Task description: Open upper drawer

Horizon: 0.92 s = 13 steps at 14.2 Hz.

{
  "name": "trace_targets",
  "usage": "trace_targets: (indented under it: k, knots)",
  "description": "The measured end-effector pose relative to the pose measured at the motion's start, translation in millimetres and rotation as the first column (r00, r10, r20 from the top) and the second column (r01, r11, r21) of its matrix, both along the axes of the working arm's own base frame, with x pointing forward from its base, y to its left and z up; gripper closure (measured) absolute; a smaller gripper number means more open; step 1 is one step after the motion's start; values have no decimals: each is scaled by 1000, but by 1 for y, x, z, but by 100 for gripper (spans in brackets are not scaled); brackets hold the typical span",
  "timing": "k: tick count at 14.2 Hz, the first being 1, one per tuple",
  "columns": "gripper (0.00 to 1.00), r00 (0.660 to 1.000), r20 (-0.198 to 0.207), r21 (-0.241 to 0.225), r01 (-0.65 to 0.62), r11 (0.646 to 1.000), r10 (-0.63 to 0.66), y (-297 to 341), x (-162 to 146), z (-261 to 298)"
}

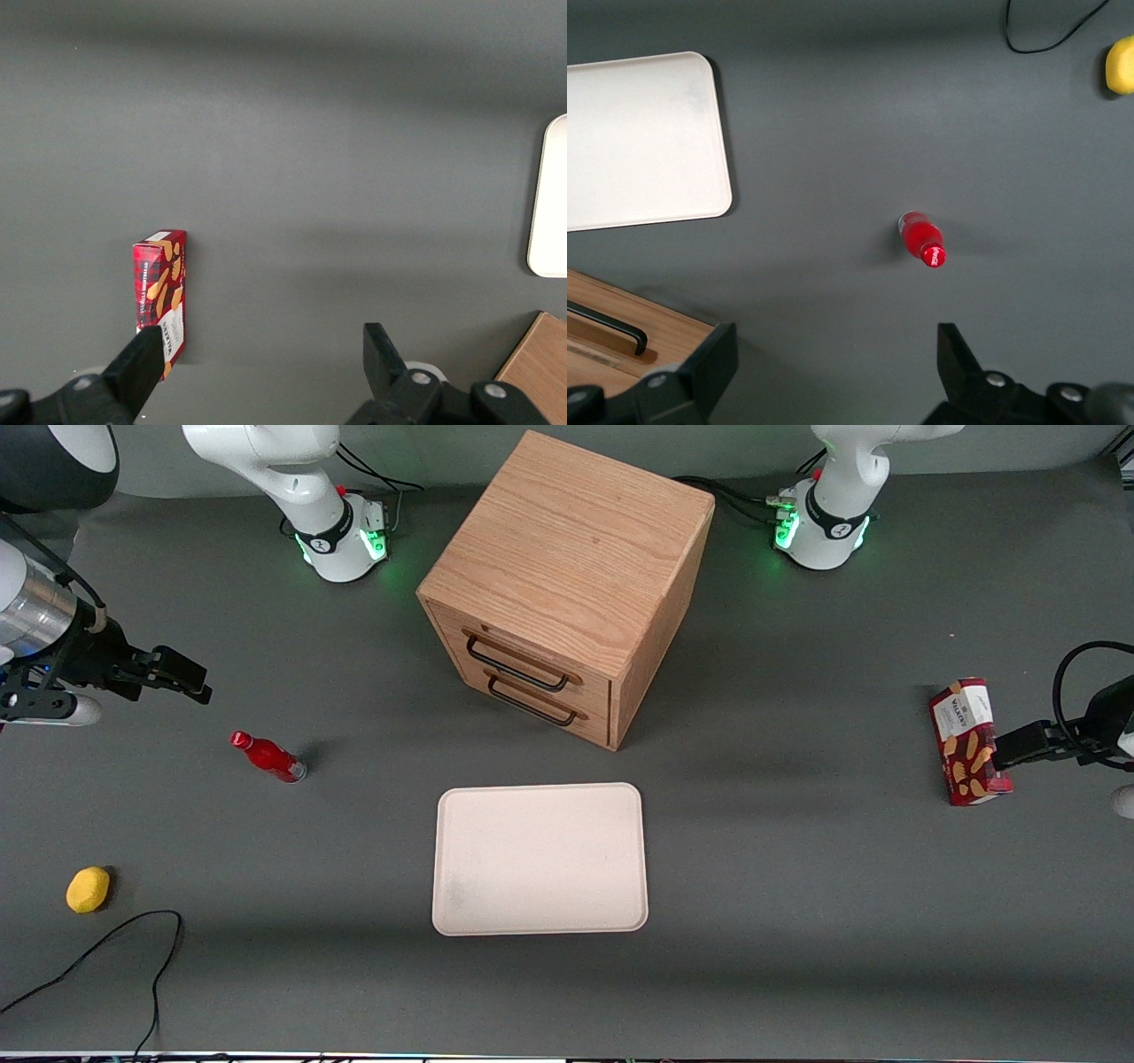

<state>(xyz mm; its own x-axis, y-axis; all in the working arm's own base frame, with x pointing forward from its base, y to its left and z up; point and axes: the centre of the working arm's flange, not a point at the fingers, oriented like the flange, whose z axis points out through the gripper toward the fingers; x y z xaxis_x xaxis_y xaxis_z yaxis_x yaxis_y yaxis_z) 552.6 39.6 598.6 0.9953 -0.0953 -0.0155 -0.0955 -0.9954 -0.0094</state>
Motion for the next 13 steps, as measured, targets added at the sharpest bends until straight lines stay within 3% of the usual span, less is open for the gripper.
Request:
trace_targets:
  k: [5,9,12,13]
  knots:
    - [0,1000,22,2,-15,1000,15,7,8,8]
    - [0,989,17,29,-144,989,144,78,26,-4]
    - [0,949,10,69,-315,947,315,172,14,-12]
    - [0,916,9,83,-400,913,401,203,3,-15]
